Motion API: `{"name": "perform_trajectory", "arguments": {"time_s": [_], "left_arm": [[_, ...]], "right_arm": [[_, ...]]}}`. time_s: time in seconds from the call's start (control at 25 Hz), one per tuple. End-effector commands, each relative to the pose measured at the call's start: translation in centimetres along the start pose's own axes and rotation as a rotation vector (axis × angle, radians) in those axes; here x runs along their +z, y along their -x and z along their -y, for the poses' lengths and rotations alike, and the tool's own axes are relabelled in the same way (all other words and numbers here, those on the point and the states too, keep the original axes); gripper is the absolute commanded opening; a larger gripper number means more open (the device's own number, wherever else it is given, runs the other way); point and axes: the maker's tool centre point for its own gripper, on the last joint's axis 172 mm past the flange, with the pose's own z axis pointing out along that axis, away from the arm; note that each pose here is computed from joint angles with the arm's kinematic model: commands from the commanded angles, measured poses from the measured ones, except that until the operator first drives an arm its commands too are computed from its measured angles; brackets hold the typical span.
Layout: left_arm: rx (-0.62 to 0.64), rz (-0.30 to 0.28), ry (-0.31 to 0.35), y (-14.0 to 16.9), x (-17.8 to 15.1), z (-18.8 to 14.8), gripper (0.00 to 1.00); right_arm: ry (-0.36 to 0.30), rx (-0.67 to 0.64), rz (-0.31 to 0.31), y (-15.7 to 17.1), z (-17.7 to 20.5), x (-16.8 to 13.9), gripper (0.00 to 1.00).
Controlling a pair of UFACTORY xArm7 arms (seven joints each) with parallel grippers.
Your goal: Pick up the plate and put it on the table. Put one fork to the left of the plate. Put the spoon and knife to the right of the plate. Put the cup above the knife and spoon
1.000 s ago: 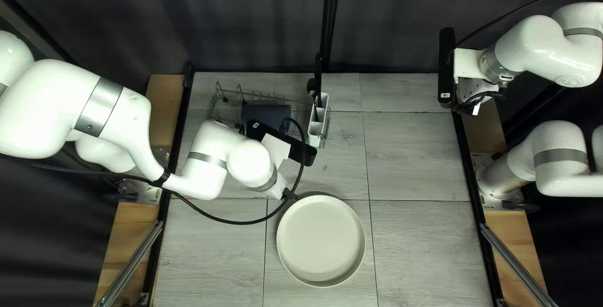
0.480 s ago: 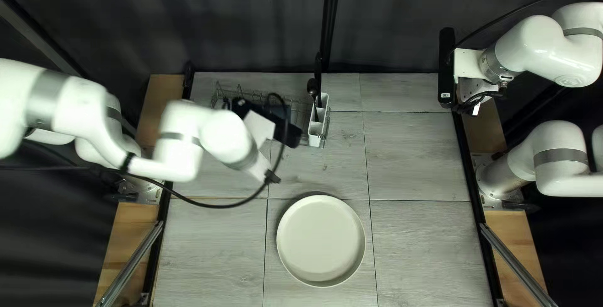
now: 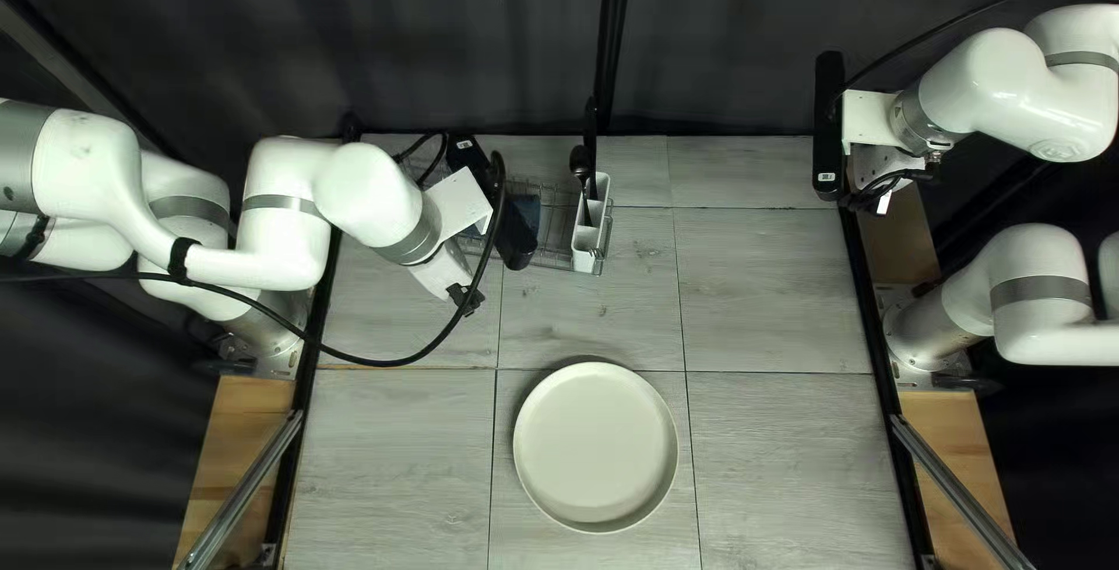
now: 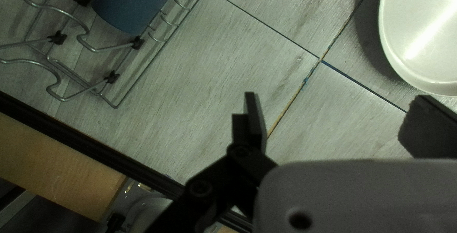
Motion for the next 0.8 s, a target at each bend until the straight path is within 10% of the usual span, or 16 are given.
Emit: {"name": "perform_trajectory", "arguments": {"time_s": [0.04,0.8], "left_arm": [[-0.047,0.019,-0.020,-0.2,0.1,1.2,1.00],[0.312,-0.014,-0.056,-5.1,2.4,7.9,1.00]], "right_arm": [[0.000,0.000,0.000,0.0,0.0,0.0,1.00],[0.000,0.000,0.000,0.0,0.0,0.0,1.00]]}}
